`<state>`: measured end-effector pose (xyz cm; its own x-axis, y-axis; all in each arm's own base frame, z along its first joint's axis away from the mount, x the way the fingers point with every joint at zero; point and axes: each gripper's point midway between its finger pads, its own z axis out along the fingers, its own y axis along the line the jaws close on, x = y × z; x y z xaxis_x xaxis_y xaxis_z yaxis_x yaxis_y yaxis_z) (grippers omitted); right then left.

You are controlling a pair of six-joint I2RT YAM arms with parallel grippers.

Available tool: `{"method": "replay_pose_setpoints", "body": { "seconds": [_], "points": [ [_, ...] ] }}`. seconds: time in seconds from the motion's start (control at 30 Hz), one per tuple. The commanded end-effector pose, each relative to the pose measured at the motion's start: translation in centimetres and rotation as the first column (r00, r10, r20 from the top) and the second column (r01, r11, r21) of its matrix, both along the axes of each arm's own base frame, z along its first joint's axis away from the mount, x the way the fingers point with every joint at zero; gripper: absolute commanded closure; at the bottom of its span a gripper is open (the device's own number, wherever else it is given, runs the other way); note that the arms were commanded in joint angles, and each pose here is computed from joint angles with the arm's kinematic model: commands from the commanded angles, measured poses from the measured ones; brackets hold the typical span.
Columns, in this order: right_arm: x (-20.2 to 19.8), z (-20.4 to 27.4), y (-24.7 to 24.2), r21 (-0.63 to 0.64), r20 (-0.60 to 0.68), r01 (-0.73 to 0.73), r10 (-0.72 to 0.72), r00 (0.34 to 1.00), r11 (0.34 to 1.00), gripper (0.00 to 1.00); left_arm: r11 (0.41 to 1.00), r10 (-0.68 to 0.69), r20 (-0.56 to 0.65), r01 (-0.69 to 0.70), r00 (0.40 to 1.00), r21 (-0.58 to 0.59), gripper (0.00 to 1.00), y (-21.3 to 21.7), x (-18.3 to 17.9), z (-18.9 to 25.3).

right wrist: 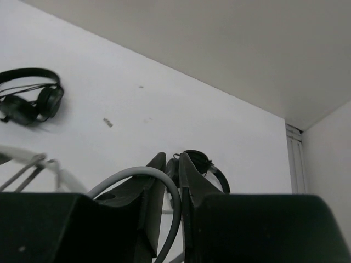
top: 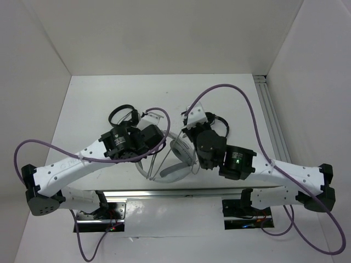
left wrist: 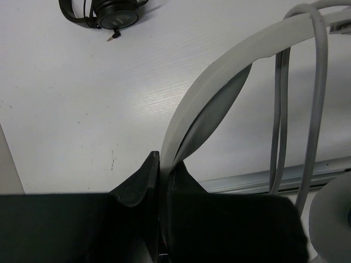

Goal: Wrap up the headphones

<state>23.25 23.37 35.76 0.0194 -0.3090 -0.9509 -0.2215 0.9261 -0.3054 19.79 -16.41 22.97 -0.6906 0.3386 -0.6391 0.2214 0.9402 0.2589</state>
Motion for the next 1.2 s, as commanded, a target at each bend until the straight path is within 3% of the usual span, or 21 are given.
{"method": "replay_pose_setpoints", "body": {
  "seconds": [0.0,0.13,0.37,0.5,0.6,0.77,0.9,1.0,1.17],
  "points": [
    [1.8,6.1,-4.6,0.274,0.06,0.121,-0.143,0.988,0.954,0.77,0.999,-0.03,-0.011,0.029,1.0,-0.043,1.0,1.3,-1.7,1.2],
    [4.0,5.7,-3.8,0.258,0.044,0.063,-0.077,0.996,0.964,0.77,0.974,-0.15,0.004,0.148,0.989,-0.17,1.0,-0.3,-2.5,2.9],
    [7.5,4.4,-3.1,0.225,0.027,0.034,-0.041,0.999,0.974,0.73,0.942,-0.285,-0.037,0.273,0.958,-0.198,1.0,-1.5,-3.7,2.8],
    [9.1,2.7,-1.8,0.23,-0.01,-0.04,0.044,0.999,0.972,0.91,0.945,-0.251,0.003,0.246,0.968,-0.217,1.0,-1.2,-3.4,4.2],
    [10.2,0.2,-0.9,0.261,-0.06,-0.076,0.095,0.994,0.962,0.98,0.945,-0.224,0.048,0.229,0.973,-0.235,1.0,-0.6,-3.1,6.0],
    [11.3,-3.9,0.5,0.333,-0.11,-0.164,0.211,0.971,0.929,0.97,0.931,-0.194,0.135,0.226,0.972,-0.285,1.0,0.1,-2.7,9.9],
    [9.5,-5.3,5.1,0.39,-0.096,-0.419,0.488,0.867,0.82,0.91,0.865,-0.215,0.248,0.302,0.945,-0.401,1.0,-0.5,-3.1,14.4],
    [8.8,-6.6,7.7,0.413,-0.11,-0.517,0.605,0.789,0.75,0.89,0.798,-0.258,0.319,0.387,0.912,-0.462,1.0,-1.2,-3.8,17.8],
    [6.4,-6.8,12.5,0.514,-0.066,-0.679,0.813,0.579,0.525,0.82,0.746,-0.253,0.399,0.44,0.881,-0.499,1.0,-1.5,-3.9,21.8]
  ]
}}
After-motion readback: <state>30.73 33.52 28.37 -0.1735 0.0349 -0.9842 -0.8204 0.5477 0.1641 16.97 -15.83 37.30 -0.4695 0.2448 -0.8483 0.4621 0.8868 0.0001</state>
